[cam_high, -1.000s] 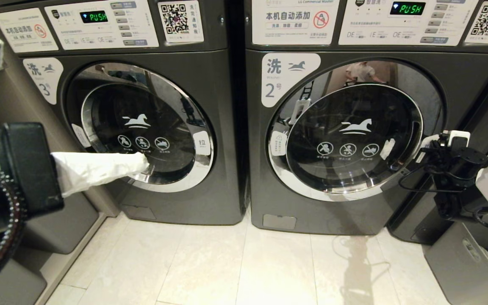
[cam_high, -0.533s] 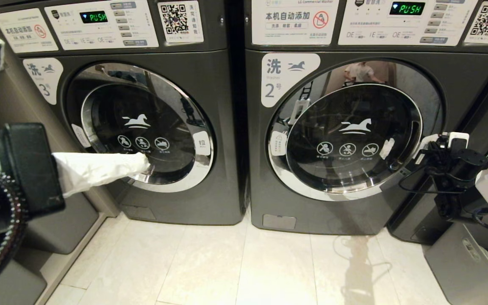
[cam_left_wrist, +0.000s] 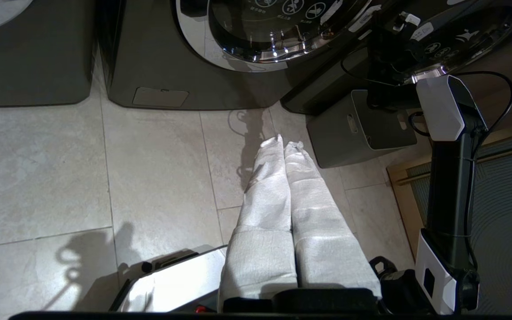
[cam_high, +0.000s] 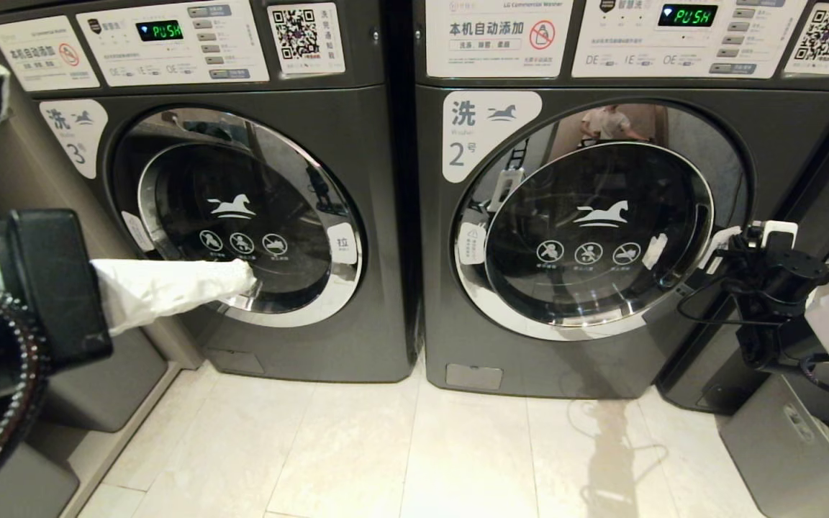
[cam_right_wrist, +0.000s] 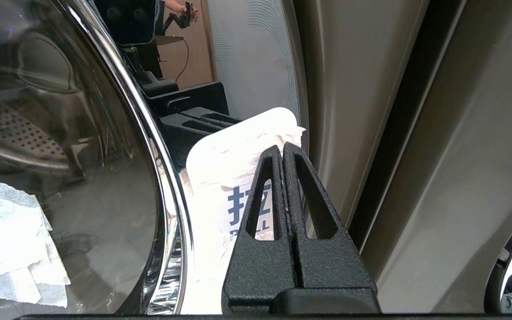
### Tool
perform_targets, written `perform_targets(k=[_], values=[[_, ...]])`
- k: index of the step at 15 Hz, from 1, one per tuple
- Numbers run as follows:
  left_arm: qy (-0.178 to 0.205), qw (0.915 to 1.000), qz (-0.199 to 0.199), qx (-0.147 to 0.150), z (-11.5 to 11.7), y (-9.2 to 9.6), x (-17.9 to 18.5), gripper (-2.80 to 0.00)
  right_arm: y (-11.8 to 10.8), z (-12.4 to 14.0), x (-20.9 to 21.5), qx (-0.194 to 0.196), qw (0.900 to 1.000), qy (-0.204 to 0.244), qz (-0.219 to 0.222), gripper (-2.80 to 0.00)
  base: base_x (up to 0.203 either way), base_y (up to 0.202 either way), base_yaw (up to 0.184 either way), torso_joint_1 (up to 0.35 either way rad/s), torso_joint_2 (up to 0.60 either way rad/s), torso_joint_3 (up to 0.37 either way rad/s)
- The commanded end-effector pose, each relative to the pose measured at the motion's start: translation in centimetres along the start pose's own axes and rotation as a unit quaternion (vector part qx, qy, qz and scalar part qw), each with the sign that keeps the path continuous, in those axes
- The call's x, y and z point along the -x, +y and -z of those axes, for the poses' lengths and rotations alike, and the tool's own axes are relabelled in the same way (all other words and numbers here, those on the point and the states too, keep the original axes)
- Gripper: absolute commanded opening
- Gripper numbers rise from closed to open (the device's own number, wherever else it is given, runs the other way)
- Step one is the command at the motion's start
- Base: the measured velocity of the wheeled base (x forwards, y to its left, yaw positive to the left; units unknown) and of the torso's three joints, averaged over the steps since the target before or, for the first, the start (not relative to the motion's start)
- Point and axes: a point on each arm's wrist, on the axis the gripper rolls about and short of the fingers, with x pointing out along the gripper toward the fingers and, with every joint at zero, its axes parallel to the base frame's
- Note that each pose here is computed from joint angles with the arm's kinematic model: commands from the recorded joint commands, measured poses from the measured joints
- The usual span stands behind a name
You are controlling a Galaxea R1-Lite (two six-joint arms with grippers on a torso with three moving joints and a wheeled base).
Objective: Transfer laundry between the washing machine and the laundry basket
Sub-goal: Press the washing machine door tightly with the right hand
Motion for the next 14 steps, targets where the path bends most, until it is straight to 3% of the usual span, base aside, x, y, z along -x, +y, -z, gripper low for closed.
perform_targets(k=[1,14], values=[[0.001,1.0,-0.002,0.001,0.0,0.0,-0.1,-2.8,0.2,-0.2,0.0,-0.001,1.0,-0.006,-0.009,-2.8,0.0,0.0,0.0,0.0,0.0,0.0],[0.006,1.0,-0.004,0.0,0.1,-0.1,-0.8,-2.8,0.7,1.1,-0.5,0.0,0.999,0.002,-0.032,-2.8,0.0,0.0,0.0,0.0,0.0,0.0]])
